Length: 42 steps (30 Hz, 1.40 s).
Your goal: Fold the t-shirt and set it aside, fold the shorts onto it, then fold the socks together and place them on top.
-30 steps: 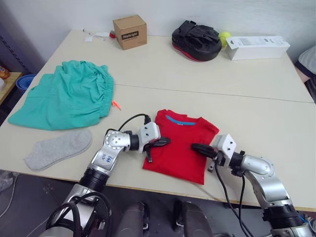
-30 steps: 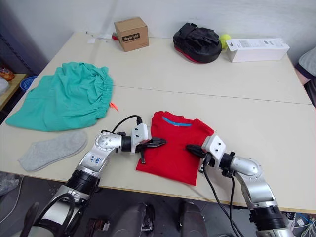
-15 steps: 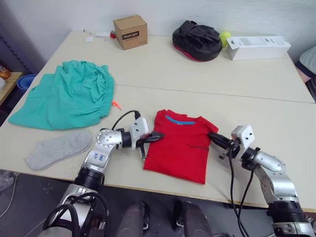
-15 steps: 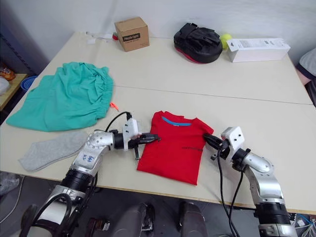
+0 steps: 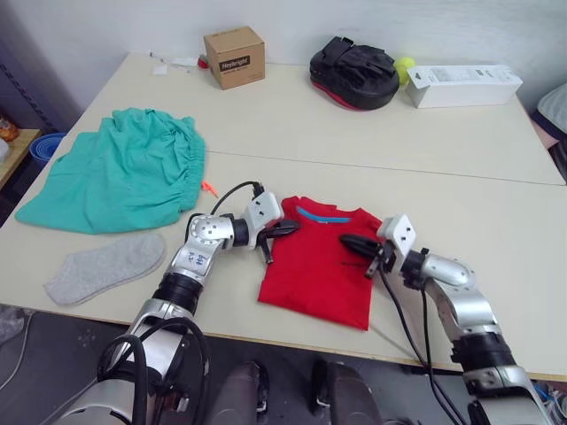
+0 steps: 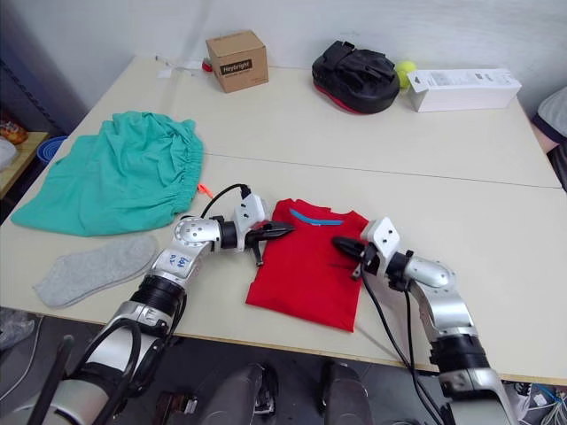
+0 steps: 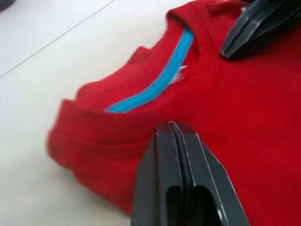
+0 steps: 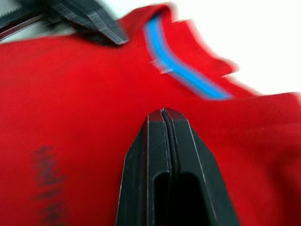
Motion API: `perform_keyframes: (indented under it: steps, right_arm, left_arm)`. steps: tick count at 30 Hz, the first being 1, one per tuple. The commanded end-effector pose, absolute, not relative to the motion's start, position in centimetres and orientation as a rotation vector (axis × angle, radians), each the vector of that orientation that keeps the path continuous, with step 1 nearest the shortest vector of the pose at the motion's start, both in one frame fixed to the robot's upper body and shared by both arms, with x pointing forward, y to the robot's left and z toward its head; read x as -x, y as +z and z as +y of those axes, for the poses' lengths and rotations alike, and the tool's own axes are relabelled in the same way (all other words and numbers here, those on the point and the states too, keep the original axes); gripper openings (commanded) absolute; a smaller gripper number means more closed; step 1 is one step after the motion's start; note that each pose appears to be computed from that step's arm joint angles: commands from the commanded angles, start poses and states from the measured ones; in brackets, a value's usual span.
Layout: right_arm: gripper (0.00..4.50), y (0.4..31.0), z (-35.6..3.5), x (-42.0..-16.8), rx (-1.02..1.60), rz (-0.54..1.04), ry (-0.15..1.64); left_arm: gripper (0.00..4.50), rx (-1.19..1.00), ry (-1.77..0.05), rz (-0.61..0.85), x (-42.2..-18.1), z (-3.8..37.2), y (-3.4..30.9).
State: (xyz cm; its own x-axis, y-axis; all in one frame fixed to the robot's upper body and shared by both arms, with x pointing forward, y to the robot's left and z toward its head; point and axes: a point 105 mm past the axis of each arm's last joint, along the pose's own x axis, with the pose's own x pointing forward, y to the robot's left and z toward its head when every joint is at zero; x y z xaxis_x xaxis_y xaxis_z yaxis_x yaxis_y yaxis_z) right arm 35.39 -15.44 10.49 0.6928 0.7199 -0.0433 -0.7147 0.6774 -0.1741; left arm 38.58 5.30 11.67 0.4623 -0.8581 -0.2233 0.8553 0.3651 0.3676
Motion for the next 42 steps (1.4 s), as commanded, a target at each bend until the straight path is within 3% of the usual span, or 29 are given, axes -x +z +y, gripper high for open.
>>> perform_keyframes:
  steps: [1, 6, 10, 13, 16, 18, 22, 25, 27, 31, 34, 42]
  right_arm:
    - [0.01, 12.0, -18.2, -36.7, 0.158, -0.091, 0.672]
    - [0.01, 12.4, -20.9, -36.8, 0.163, -0.107, 0.595]
    - [0.01, 14.1, -21.9, -35.5, 0.104, -0.125, 0.630]
    - [0.17, 15.6, -22.1, -32.8, -0.065, -0.033, 0.739]
    - [0.90, 16.1, -22.7, -30.4, -0.025, 0.114, 0.773]
    - [1.62, 16.4, -23.5, -29.2, -0.053, 0.209, 0.762]
    - [3.08, 14.4, -24.4, -26.4, -0.132, 0.572, 0.723]
    - [4.10, 13.5, -23.1, -25.3, -0.255, 0.701, 0.740]
    - [4.46, 12.3, -22.3, -25.1, -0.299, 0.778, 0.723]
    - [4.46, 10.5, -19.2, -24.6, -0.336, 0.868, 0.781]
    - [4.46, 9.1, -17.7, -25.6, -0.342, 0.897, 0.737]
    - [4.46, 7.5, -13.0, -24.9, -0.335, 0.963, 0.827]
  left_arm:
    - [0.02, -0.478, -0.978, -0.072, -40.1, 5.9, 13.3]
    - [0.02, -0.453, -0.970, -0.174, -39.9, 7.2, 15.5]
    - [0.02, -0.309, -1.100, -0.305, -37.0, 7.9, 18.9]
    - [0.64, -0.278, -1.229, -0.322, -33.9, 9.1, 20.2]
    - [1.57, -0.295, -1.292, -0.283, -31.4, 10.9, 20.5]
    - [2.24, -0.349, -1.337, -0.245, -29.7, 12.0, 19.8]
    - [3.57, -0.395, -1.410, -0.112, -26.5, 14.1, 17.1]
    - [4.46, -0.320, -1.436, -0.045, -24.9, 14.9, 16.5]
    - [4.50, -0.337, -1.459, -0.048, -24.1, 15.2, 16.3]
    - [4.50, -0.322, -1.450, -0.063, -23.3, 15.4, 16.7]
    - [4.50, -0.315, -1.435, -0.053, -23.0, 15.5, 16.6]
    - [4.50, -0.348, -1.381, -0.084, -23.5, 15.5, 17.0]
